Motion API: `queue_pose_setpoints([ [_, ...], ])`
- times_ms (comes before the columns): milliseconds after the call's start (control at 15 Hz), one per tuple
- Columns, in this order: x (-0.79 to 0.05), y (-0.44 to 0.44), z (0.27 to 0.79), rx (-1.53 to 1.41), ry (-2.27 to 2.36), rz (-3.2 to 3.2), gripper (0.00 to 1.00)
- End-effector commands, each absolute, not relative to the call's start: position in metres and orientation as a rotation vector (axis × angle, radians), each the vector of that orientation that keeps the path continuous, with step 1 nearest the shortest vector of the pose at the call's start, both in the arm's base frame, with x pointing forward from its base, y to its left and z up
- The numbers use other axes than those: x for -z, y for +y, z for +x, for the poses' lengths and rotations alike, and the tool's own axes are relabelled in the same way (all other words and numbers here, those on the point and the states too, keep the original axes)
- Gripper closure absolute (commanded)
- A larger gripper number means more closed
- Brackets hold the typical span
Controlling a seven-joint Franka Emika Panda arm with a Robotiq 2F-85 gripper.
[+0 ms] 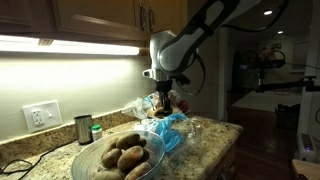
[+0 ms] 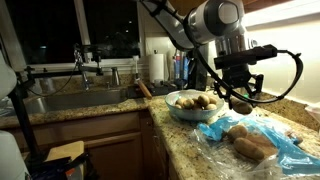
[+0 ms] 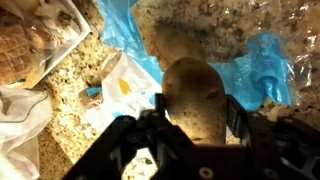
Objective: Move potatoes from the plastic bag to the clear bowl
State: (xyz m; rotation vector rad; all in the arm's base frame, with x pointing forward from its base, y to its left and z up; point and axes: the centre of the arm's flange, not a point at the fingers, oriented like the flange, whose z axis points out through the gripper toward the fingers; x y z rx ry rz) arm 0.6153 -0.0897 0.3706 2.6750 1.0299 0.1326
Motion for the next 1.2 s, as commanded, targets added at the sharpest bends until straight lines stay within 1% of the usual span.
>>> queue_pose_setpoints([
  [0,-0.388,-0.073,0.61,-0.149,1.027,2.663,0.66],
  [533,-0.392,-0.023,0.625,-0.176,1.143,2.617,0.66],
  [1133,-0.385,0.054,0.628,-0.165,1.347,2.502,0.66],
])
